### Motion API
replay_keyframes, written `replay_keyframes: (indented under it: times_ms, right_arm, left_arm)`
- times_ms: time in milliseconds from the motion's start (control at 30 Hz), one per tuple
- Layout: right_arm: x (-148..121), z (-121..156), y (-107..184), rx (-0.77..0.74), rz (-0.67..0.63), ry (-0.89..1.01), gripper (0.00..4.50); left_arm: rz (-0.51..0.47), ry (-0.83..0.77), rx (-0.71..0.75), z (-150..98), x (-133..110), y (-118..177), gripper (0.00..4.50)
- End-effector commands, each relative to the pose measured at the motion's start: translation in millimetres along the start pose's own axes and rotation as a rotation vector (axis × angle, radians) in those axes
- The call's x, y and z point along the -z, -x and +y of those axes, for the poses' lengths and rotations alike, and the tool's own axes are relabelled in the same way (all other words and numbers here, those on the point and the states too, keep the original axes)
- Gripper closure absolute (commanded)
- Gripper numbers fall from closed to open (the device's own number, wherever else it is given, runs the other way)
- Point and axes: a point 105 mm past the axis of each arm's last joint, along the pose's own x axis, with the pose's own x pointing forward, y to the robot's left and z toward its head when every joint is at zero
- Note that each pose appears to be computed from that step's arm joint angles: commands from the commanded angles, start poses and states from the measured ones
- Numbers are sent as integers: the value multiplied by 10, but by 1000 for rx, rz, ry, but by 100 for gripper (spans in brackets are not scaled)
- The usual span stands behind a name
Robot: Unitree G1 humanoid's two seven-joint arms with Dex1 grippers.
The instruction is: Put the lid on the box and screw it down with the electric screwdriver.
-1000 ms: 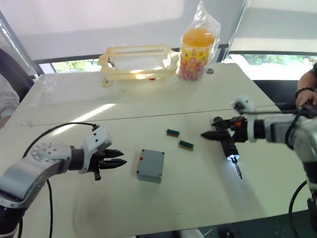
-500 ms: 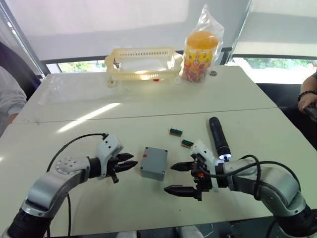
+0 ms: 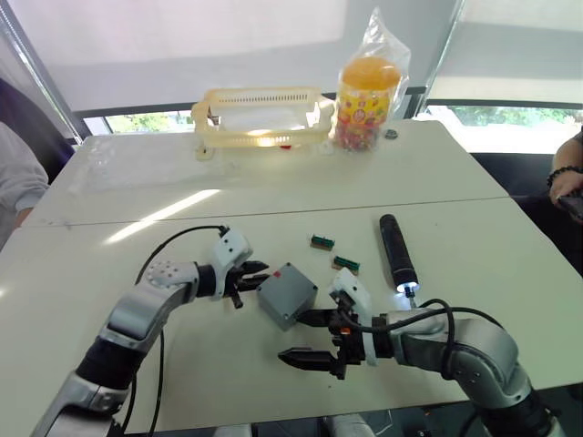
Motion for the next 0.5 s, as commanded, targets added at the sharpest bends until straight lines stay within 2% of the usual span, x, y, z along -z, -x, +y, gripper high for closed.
replay_keyframes:
  times_ms: [33, 167, 267, 367, 500]
  right_arm:
    - [-93, 62, 71, 11, -36, 52, 6]
    - [-137, -66, 281, 72, -37, 96, 6]
    - [-169, -213, 421, 123, -22, 156, 6]
    - [-198, -343, 476, 132, -15, 203, 6]
    - [-190, -476, 432, 117, 10, 262, 6]
  left_arm:
    - [-7, -53, -14, 91, -39, -5, 298]
    - [14, -63, -89, 254, 0, 194, 298]
    - [31, -52, -122, 270, 22, 421, 298]
    - [69, -24, -77, 51, 78, 655, 298]
    - [108, 24, -31, -214, 130, 794, 298]
